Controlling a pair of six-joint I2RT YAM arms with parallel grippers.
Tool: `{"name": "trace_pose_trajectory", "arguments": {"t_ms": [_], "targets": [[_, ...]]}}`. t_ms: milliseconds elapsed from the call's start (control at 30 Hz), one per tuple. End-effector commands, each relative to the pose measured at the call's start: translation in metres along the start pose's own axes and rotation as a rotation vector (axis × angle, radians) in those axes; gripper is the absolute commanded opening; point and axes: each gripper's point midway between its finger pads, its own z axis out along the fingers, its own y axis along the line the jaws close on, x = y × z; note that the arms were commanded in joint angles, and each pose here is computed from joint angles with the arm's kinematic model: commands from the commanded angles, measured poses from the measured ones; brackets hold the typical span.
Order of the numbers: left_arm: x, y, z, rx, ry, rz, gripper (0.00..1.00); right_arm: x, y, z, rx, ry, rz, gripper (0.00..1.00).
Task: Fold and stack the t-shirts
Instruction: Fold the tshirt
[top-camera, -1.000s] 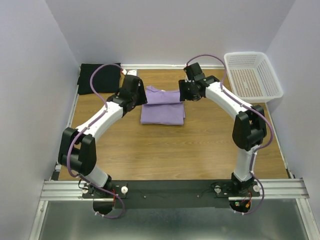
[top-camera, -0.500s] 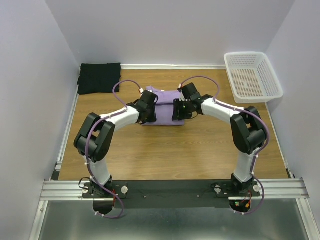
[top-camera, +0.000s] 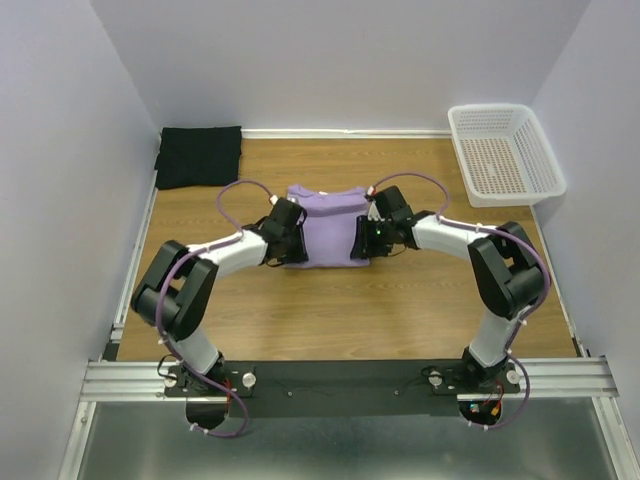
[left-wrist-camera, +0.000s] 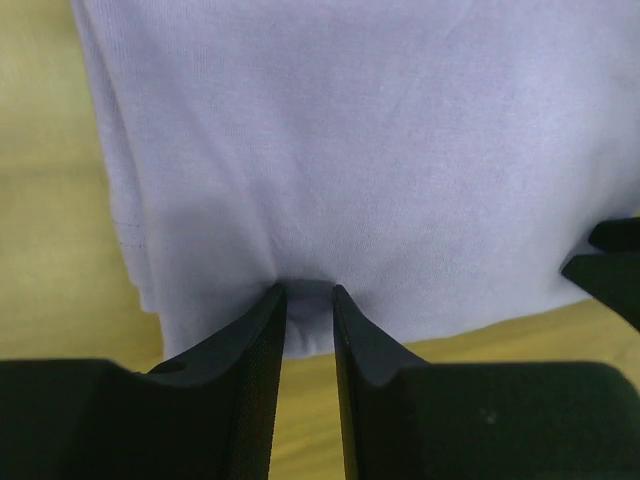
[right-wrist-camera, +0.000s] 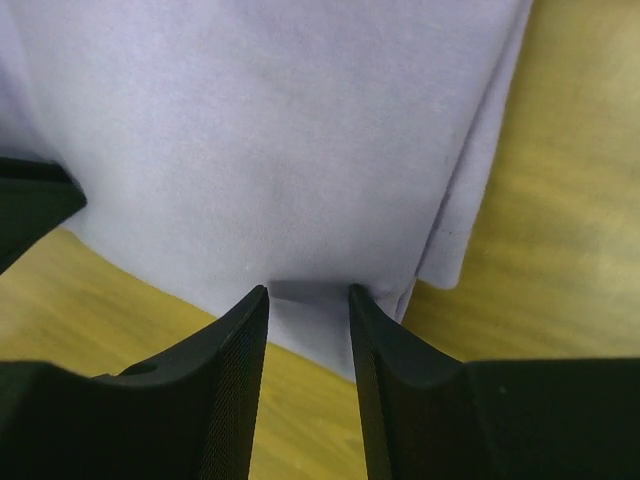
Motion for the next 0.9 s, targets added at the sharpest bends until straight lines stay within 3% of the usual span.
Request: {"name": "trace_pose_trajectory", "arguments": {"t_ms": [0, 100, 200, 467, 567, 867], "targets": [[0.069, 0.01, -0.028, 0.012, 0.177, -0.009, 0.34, 0.075, -0.013, -0.015, 0.008, 0.2, 0.069, 0.46], [0.091, 0.001, -0.047, 0.055, 0.201, -0.016, 0.34, 0.094, -0.001, -0.035, -0.03, 0.239, 0.053, 0.46], [0.085, -0.001, -0.065, 0.063, 0.15, -0.03, 0.36, 0.092, 0.016, -0.053, -0.095, 0.239, 0.031, 0.46], [0.01, -0.019, -0.097, 0.087, -0.113, -0.053, 0.41, -0.005, 0.073, -0.067, -0.236, 0.045, -0.119, 0.47], [-0.009, -0.023, -0.086, 0.117, -0.149, -0.04, 0.4, -0.025, 0.079, -0.045, -0.253, 0.049, -0.166, 0.46], [-0.04, -0.029, -0.008, 0.078, -0.058, 0.033, 0.33, -0.055, 0.04, 0.007, -0.237, 0.072, -0.141, 0.45]]}}
